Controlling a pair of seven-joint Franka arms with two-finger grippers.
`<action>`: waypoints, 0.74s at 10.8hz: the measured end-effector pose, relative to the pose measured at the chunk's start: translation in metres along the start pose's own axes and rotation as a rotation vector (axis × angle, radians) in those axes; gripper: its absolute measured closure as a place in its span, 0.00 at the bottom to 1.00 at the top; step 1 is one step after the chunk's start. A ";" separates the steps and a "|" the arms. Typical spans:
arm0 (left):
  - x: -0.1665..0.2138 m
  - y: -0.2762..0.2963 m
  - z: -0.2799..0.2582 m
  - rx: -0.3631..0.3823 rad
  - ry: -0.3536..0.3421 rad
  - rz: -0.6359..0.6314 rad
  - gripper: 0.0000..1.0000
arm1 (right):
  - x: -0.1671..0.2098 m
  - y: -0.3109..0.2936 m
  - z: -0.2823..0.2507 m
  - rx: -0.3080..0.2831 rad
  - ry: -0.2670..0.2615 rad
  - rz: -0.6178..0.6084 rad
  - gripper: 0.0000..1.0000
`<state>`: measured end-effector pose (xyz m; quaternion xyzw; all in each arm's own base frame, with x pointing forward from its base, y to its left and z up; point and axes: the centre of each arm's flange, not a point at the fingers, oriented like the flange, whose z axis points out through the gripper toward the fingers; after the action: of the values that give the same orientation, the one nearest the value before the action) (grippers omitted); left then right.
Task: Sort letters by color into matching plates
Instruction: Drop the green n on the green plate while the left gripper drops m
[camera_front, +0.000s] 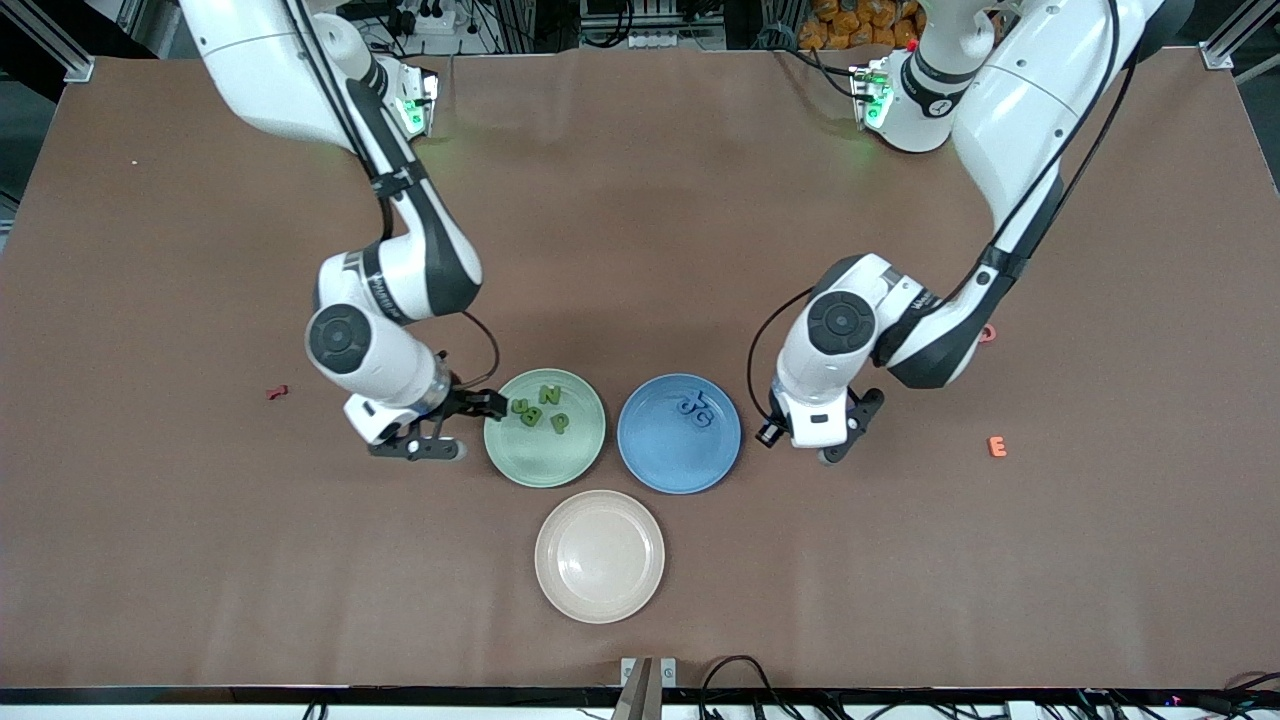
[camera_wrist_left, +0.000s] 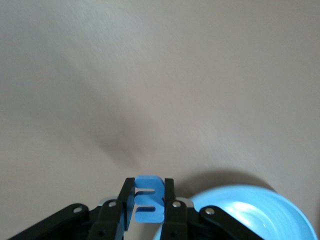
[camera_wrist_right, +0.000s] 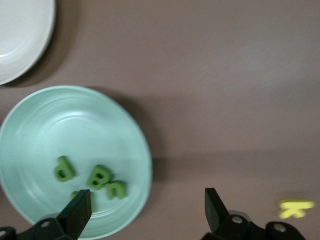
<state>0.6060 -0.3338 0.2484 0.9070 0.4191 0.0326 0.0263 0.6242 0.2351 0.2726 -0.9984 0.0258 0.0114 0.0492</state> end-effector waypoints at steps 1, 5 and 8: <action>-0.015 0.005 -0.003 -0.004 -0.011 0.002 0.73 | 0.011 0.023 -0.008 -0.023 0.009 -0.033 0.00; -0.061 0.021 -0.007 -0.020 -0.047 -0.048 0.73 | 0.042 0.120 -0.029 -0.098 0.038 -0.135 0.00; -0.078 0.036 -0.012 -0.068 -0.063 -0.109 0.73 | 0.054 0.184 -0.050 -0.117 0.046 -0.188 0.00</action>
<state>0.5819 -0.4160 0.2606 0.8819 0.4655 0.0168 0.0720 0.6696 0.0448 0.3032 -0.9976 -0.0675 -0.0147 -0.0089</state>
